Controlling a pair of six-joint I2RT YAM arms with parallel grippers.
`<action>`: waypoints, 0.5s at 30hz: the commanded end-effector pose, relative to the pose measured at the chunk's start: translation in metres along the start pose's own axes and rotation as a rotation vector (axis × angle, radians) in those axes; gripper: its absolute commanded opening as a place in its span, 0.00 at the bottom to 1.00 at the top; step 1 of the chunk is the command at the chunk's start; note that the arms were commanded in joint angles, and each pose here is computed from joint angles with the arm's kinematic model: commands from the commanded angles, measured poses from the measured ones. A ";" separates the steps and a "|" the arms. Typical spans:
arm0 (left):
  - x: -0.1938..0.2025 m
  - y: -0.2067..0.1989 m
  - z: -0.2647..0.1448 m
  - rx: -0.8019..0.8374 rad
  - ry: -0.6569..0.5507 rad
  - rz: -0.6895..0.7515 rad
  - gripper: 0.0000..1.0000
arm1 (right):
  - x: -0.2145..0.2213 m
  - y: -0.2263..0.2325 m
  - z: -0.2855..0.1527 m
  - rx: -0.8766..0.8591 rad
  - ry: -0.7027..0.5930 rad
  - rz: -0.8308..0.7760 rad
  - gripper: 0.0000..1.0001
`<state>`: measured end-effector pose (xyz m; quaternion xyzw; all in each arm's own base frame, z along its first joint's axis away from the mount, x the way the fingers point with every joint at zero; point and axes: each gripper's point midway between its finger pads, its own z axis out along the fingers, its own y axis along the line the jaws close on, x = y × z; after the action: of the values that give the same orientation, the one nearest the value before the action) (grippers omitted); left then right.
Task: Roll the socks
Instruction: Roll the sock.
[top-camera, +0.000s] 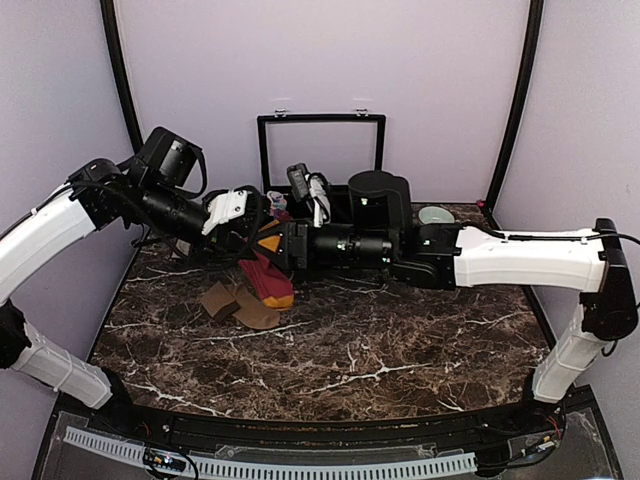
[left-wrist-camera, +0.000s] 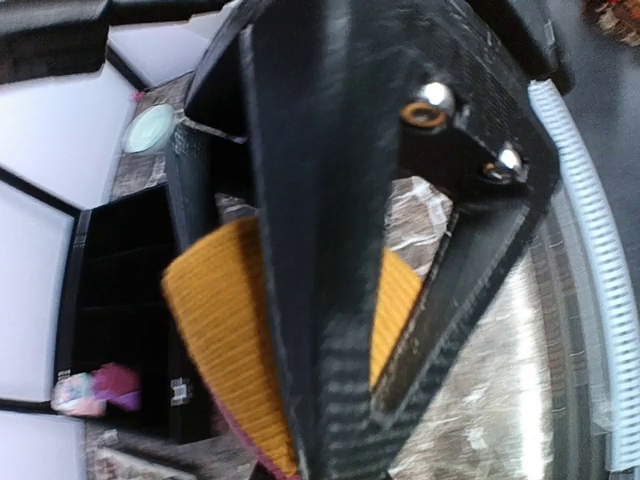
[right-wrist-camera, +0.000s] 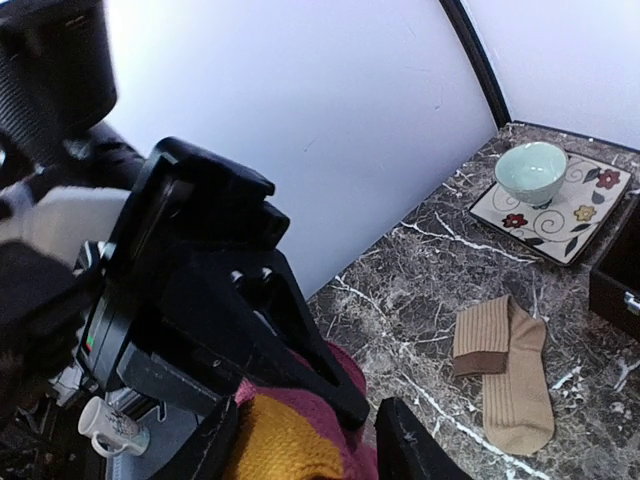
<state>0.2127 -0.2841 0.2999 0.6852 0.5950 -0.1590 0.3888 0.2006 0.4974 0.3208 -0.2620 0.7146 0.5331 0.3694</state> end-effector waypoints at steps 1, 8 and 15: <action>-0.025 -0.050 -0.022 0.355 -0.092 -0.226 0.00 | 0.017 0.000 -0.019 -0.003 0.037 -0.163 0.46; -0.040 -0.058 -0.029 0.474 -0.150 -0.281 0.00 | 0.005 0.021 -0.039 -0.063 0.021 -0.228 0.13; -0.037 -0.059 -0.027 0.491 -0.140 -0.293 0.00 | 0.018 0.024 -0.039 -0.098 0.091 -0.214 0.39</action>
<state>0.1615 -0.2974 0.3067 0.6592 0.6124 -0.3617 0.2442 0.1640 0.4730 0.3337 -0.3627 0.6633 0.5233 0.3932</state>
